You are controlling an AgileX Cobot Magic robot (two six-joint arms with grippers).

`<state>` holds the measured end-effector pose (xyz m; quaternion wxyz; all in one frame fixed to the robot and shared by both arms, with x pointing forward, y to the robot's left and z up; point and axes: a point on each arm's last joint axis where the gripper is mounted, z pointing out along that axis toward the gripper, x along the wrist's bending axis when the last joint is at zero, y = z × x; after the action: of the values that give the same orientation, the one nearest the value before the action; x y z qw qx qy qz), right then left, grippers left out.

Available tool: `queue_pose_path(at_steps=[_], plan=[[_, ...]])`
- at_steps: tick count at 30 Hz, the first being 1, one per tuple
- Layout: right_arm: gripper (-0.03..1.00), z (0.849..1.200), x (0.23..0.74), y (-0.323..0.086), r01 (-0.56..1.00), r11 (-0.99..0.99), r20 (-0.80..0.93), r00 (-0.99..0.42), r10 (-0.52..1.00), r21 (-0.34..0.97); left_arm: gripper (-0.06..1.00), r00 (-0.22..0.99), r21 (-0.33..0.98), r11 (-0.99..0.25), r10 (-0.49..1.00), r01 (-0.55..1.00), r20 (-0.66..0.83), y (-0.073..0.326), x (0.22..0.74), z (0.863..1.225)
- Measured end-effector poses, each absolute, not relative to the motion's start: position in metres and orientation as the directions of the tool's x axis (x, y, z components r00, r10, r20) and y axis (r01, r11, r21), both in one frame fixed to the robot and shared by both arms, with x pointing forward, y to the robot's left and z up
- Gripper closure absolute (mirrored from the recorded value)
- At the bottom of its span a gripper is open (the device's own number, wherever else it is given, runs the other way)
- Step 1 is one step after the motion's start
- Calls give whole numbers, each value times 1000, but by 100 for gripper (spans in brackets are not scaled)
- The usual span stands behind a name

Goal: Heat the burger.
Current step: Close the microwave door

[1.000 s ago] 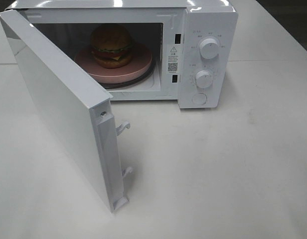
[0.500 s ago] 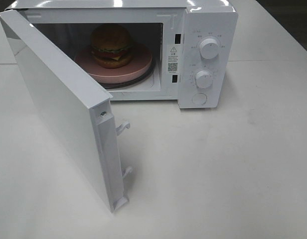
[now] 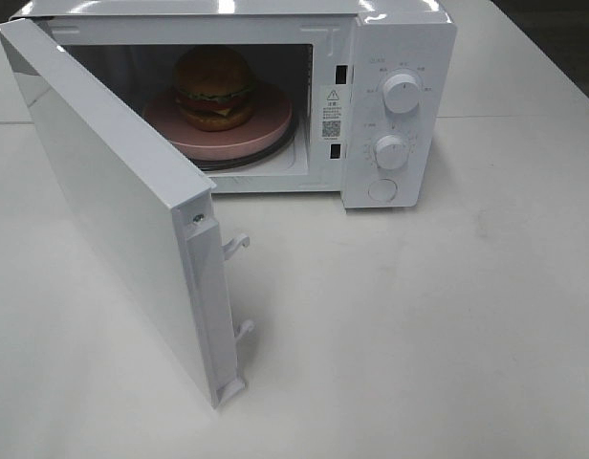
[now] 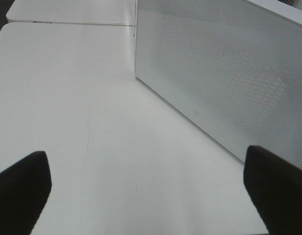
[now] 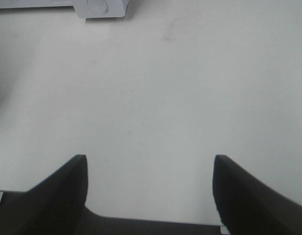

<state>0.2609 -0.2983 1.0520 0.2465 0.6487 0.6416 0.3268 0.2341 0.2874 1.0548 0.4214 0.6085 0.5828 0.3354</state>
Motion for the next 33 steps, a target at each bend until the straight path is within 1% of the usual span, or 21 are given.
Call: queue_pose_path(at_steps=[4, 10, 18, 25, 33], plan=[[28, 1052, 247, -301, 609, -85, 117, -13, 993, 789, -5, 96, 904, 35, 992, 427, -83, 287, 234, 1055], [28, 1051, 230, -304, 522, -99, 130, -23, 991, 847, -5, 96, 904, 35, 992, 427, -83, 287, 234, 1055], [28, 1050, 228, -303, 515, -92, 132, -41, 990, 852, -5, 95, 904, 34, 992, 427, -82, 287, 234, 1055], [32, 1050, 228, -303, 515, -90, 131, -42, 990, 852, -5, 95, 904, 34, 992, 427, -82, 287, 234, 1055], [33, 1050, 228, -302, 516, -91, 132, -43, 990, 852, -5, 95, 904, 34, 992, 427, -82, 287, 234, 1055]])
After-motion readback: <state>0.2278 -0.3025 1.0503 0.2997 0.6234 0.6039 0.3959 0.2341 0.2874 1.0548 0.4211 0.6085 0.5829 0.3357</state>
